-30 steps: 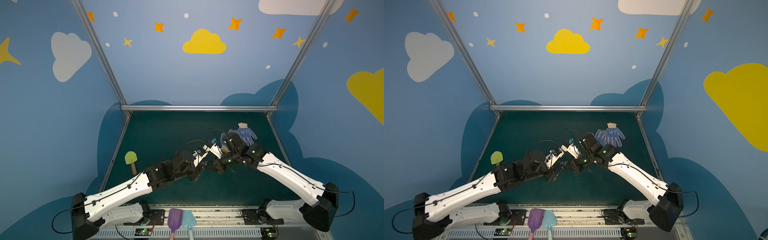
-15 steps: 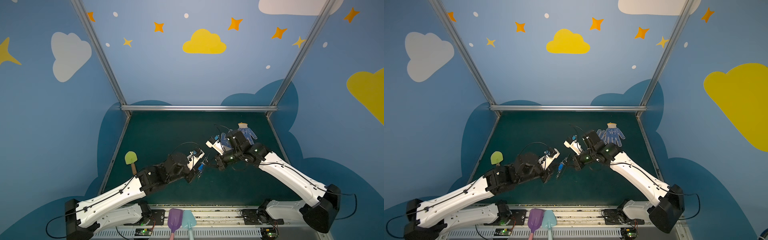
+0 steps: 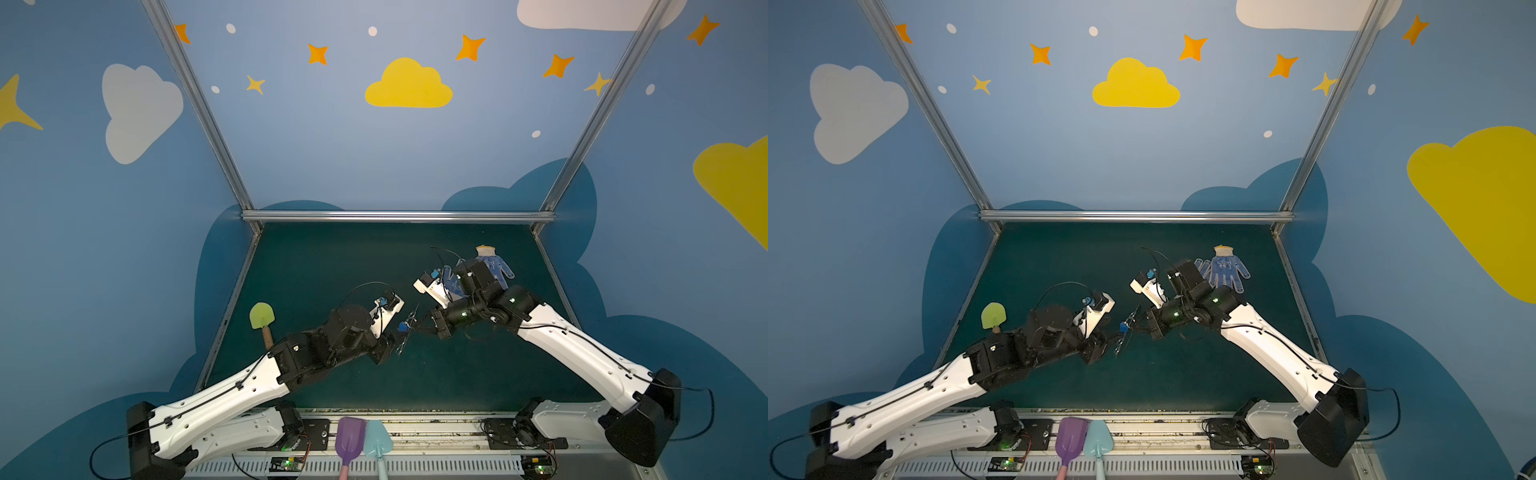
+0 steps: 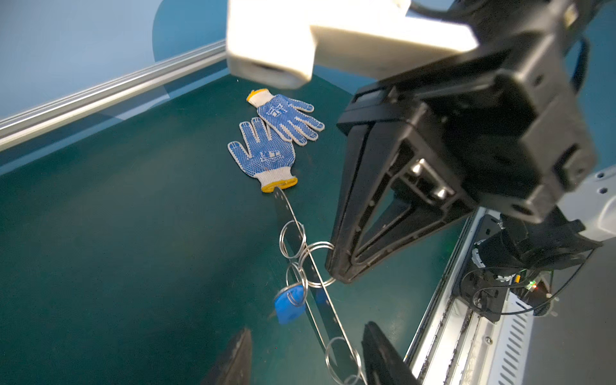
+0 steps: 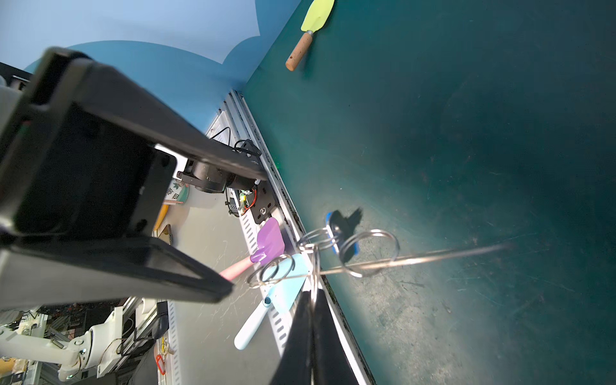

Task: Put the keys on the keyring

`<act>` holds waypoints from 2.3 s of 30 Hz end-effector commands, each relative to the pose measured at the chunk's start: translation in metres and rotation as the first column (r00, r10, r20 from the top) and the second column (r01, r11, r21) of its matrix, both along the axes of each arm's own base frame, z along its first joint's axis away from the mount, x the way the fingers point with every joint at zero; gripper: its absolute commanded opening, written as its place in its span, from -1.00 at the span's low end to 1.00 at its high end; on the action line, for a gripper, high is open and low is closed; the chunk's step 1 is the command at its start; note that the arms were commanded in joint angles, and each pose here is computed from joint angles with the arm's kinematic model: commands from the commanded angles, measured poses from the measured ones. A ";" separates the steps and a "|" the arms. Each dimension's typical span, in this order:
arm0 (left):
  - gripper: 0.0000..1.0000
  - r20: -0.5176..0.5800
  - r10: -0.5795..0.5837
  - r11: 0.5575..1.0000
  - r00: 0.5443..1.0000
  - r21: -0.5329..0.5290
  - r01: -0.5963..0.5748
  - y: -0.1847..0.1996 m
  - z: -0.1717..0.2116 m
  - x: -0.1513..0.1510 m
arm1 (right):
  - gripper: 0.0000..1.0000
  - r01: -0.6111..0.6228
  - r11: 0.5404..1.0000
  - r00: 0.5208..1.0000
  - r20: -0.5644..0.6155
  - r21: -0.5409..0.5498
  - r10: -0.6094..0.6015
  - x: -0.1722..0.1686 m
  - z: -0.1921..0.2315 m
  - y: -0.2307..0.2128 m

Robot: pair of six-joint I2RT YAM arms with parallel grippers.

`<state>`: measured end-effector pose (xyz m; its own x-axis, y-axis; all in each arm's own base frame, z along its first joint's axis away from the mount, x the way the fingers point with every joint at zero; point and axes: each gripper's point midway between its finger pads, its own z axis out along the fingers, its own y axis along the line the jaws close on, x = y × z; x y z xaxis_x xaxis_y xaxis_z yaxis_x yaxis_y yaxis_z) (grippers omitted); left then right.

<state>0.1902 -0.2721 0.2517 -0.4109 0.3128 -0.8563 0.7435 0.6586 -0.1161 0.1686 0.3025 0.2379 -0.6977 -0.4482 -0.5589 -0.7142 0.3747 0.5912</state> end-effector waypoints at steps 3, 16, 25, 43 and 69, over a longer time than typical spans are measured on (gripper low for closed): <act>0.15 -0.047 0.001 1.000 0.999 -0.030 -0.003 -0.009 0.005 0.006 | -1.00 -0.040 0.998 0.998 0.048 0.058 0.037 -0.009 0.021 0.003; -0.30 -0.092 -0.048 0.996 0.995 -0.073 0.042 -0.017 0.009 0.007 | -1.00 -0.064 0.995 0.995 0.082 0.080 0.058 -0.016 0.030 0.005; -0.77 -0.108 -0.098 0.991 0.989 -0.098 0.088 -0.019 0.011 -0.002 | -1.00 -0.058 0.995 0.994 0.098 0.078 0.051 -0.014 0.032 0.004; -0.92 -0.075 -0.033 0.991 0.997 -0.135 0.023 0.006 0.024 -0.003 | -1.00 0.008 0.998 1.000 0.026 0.057 -0.010 -0.001 0.014 -0.003; -0.29 -0.178 -0.108 0.981 0.978 -0.181 0.075 -0.021 0.016 0.002 | -1.00 -0.046 0.994 0.997 0.071 0.096 0.039 -0.012 0.028 0.002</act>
<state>0.1917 -0.2887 0.2480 -0.5653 0.2465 -0.7872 0.7373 0.5789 -0.3482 0.1620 0.3019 0.2472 -0.6847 -0.4278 -0.5901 -0.7268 0.3414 0.5960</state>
